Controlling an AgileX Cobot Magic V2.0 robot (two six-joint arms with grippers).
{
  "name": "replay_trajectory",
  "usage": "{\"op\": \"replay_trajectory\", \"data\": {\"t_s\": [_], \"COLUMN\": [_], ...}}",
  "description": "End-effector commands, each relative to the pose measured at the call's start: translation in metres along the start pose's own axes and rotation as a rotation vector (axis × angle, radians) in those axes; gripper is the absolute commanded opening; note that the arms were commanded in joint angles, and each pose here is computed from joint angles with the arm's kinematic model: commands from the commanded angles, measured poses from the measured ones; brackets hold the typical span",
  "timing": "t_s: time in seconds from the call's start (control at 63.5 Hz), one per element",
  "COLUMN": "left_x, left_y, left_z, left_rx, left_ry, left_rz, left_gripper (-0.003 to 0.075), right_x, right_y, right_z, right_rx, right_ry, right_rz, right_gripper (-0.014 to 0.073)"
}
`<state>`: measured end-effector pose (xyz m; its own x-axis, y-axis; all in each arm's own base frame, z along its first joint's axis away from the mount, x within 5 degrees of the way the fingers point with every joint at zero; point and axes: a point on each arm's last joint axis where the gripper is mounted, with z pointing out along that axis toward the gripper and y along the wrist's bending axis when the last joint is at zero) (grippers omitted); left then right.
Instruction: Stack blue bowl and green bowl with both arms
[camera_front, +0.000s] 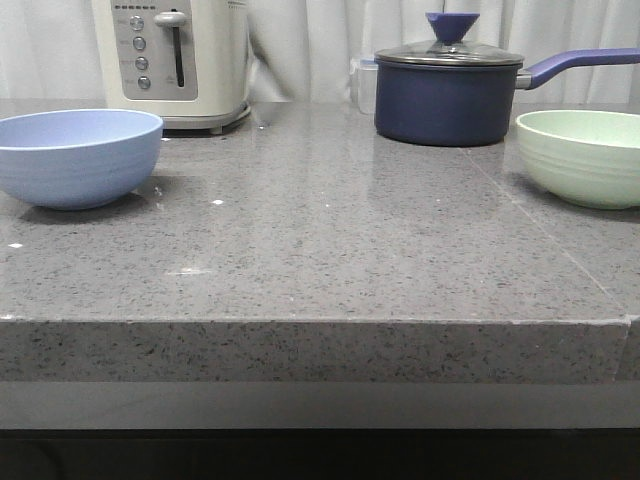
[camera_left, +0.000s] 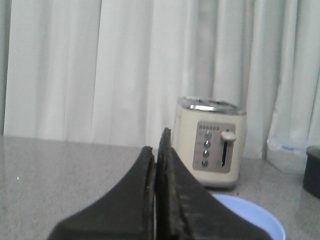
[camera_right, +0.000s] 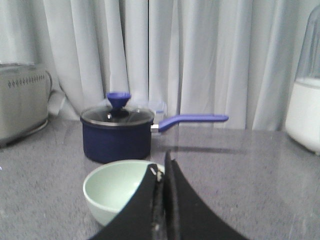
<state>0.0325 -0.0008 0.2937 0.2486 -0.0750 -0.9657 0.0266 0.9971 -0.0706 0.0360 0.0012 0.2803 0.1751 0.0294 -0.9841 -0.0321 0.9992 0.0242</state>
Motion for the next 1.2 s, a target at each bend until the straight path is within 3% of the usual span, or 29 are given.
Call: {"op": "replay_trajectory", "data": {"t_s": [0.0, 0.252, 0.473, 0.709, 0.851, 0.977, 1.103, 1.182], "left_x": [-0.042, -0.086, -0.064, -0.046, -0.04, -0.039, -0.04, -0.04], "left_y": [-0.003, -0.008, -0.007, -0.006, -0.005, -0.005, -0.005, -0.005], "left_z": [0.0, 0.032, 0.067, 0.091, 0.098, 0.099, 0.1, 0.1], "left_rx": [0.006, 0.013, 0.007, 0.001, -0.001, -0.002, -0.002, -0.002], "left_ry": [-0.069, 0.186, 0.419, 0.543, 0.576, 0.579, 0.568, 0.564], "left_rz": [-0.005, 0.03, 0.023, 0.018, 0.017, 0.017, 0.017, 0.017], "left_gripper": [-0.002, -0.002, -0.002, -0.002, -0.0019, 0.0028, 0.0242, 0.0372], "right_x": [-0.035, -0.08, -0.071, -0.048, -0.041, -0.041, -0.041, -0.041], "right_y": [0.001, 0.002, 0.002, 0.001, 0.001, 0.001, 0.001, 0.001], "right_z": [0.0, 0.031, 0.072, 0.097, 0.103, 0.103, 0.103, 0.103], "right_rx": [0.003, 0.003, 0.006, 0.008, 0.009, 0.009, 0.009, 0.009], "right_ry": [-0.056, 0.197, 0.452, 0.628, 0.671, 0.671, 0.673, 0.673], "right_rz": [-0.011, -0.012, -0.011, -0.01, -0.01, -0.01, -0.01, -0.01], "right_gripper": [-0.0062, -0.0062, -0.0062, -0.0062, -0.005, 0.0118, 0.0395, 0.0486]}}
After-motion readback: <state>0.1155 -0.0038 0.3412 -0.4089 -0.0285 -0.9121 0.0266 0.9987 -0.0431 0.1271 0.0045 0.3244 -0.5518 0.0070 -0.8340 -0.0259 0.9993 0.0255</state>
